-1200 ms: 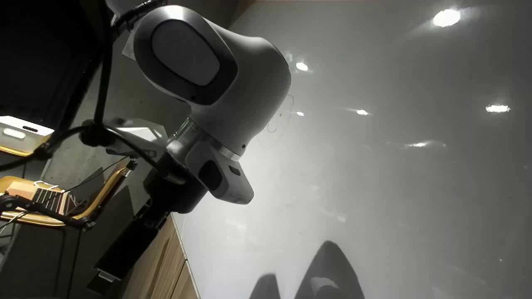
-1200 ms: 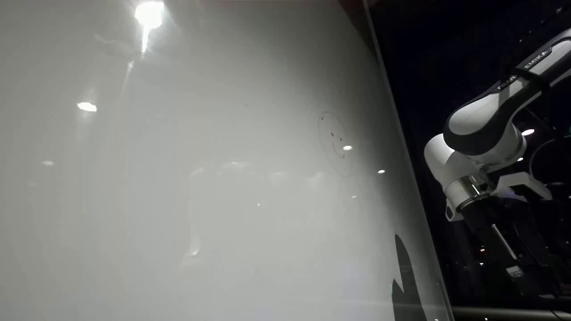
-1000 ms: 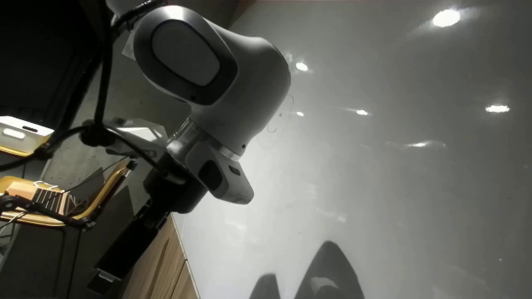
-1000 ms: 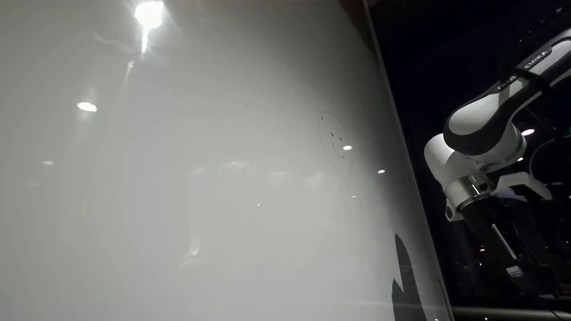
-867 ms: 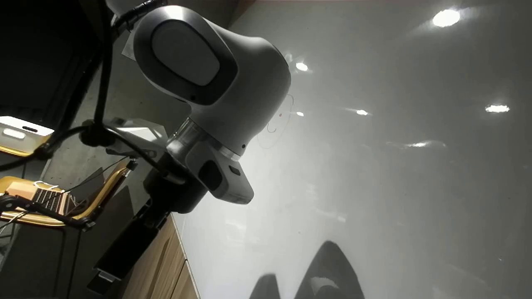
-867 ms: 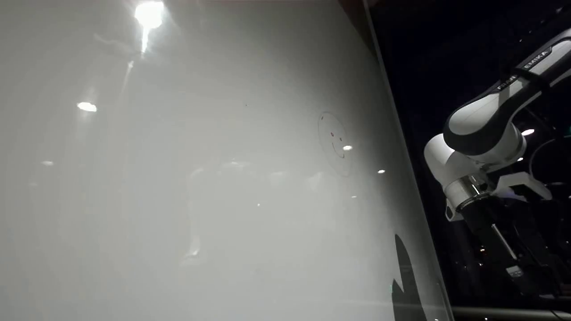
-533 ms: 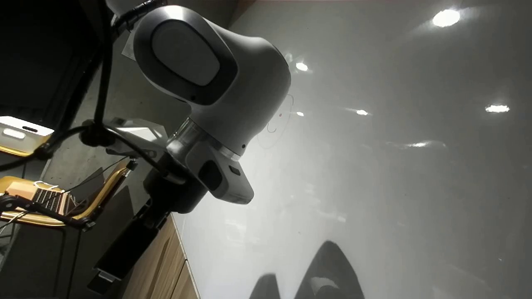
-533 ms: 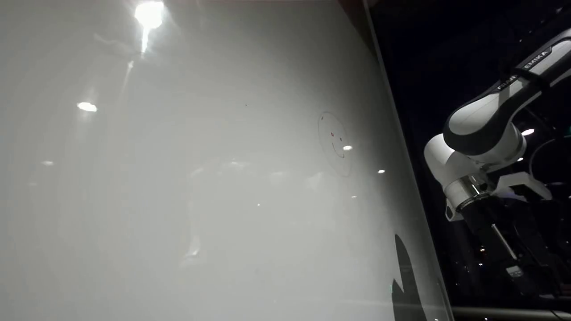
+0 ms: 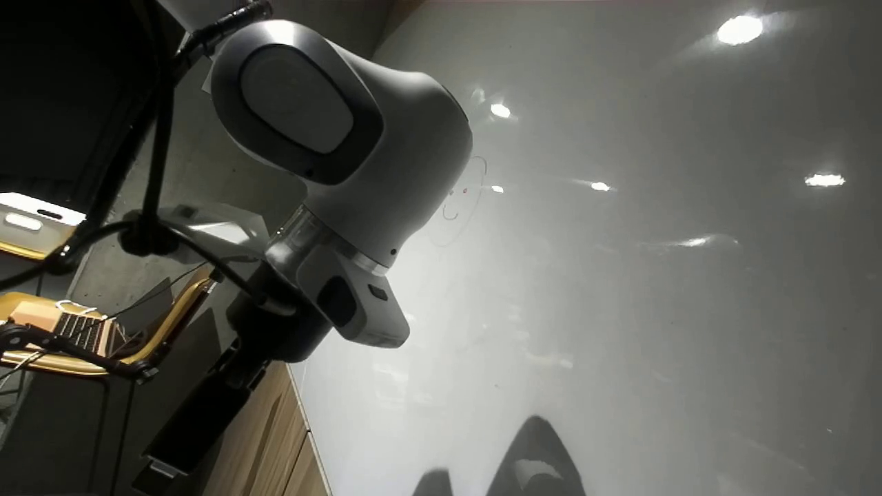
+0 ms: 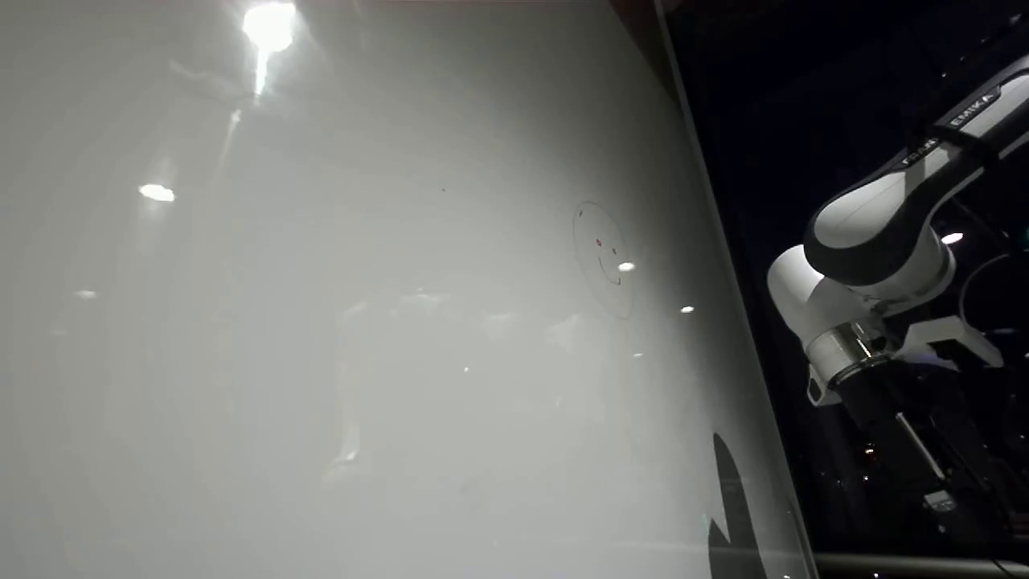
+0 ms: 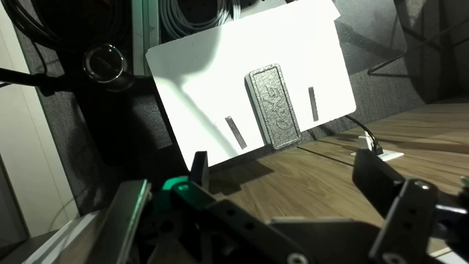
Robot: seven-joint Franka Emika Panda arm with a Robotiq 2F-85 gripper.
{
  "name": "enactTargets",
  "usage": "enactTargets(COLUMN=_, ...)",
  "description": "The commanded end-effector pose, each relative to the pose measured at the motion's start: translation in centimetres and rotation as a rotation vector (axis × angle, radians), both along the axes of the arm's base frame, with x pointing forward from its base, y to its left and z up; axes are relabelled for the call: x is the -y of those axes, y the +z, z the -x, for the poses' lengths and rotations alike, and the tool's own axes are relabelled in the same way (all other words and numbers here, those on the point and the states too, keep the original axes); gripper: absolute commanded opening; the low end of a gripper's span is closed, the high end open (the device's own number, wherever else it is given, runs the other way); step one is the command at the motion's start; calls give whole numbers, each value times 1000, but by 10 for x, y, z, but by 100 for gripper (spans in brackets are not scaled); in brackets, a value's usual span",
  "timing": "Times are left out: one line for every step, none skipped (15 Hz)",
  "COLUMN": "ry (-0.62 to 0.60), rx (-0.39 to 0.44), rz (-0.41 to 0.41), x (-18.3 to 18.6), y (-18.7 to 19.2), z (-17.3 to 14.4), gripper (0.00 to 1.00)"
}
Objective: Use the duster to clean the board
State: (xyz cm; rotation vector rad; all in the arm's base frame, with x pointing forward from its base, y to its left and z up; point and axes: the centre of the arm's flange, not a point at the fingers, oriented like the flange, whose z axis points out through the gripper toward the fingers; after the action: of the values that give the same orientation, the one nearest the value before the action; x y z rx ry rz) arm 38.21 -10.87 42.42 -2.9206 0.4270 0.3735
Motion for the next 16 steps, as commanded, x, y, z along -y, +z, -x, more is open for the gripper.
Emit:
enactTargets(ry=38, rx=101, rz=3, x=-13, y=-11, z=27, gripper=100)
enactTargets(ry=52, rx=135, rz=4, x=-17, y=-15, z=35, gripper=100)
enactTargets(ry=66, rx=166, rz=7, x=-21, y=-18, z=42, gripper=100)
enactTargets(ry=86, rx=196, rz=11, x=-26, y=-23, z=49, gripper=100)
enactTargets(ry=107, rx=220, rz=15, x=-32, y=-28, z=55, gripper=100)
enactTargets(ry=129, rx=243, rz=22, x=-39, y=-36, z=59, gripper=100)
enactTargets(ry=155, rx=264, rz=36, x=-49, y=-45, z=61, gripper=100)
enactTargets(ry=178, rx=283, rz=50, x=-57, y=-54, z=63, gripper=100)
enactTargets(ry=208, rx=300, rz=69, x=-71, y=-65, z=62, gripper=100)
enactTargets(ry=234, rx=316, rz=85, x=-83, y=-71, z=59, gripper=100)
enactTargets(ry=264, rx=327, rz=106, x=-98, y=-76, z=50, gripper=100)
enactTargets(ry=294, rx=334, rz=124, x=-110, y=-86, z=45, gripper=100)
enactTargets(ry=320, rx=342, rz=138, x=-122, y=-94, z=39, gripper=100)
enactTargets(ry=334, rx=341, rz=154, x=-132, y=-105, z=34, gripper=100)
enactTargets(ry=343, rx=335, rz=168, x=-141, y=-114, z=29, gripper=100)
enactTargets(ry=342, rx=321, rz=188, x=-144, y=-129, z=27, gripper=100)
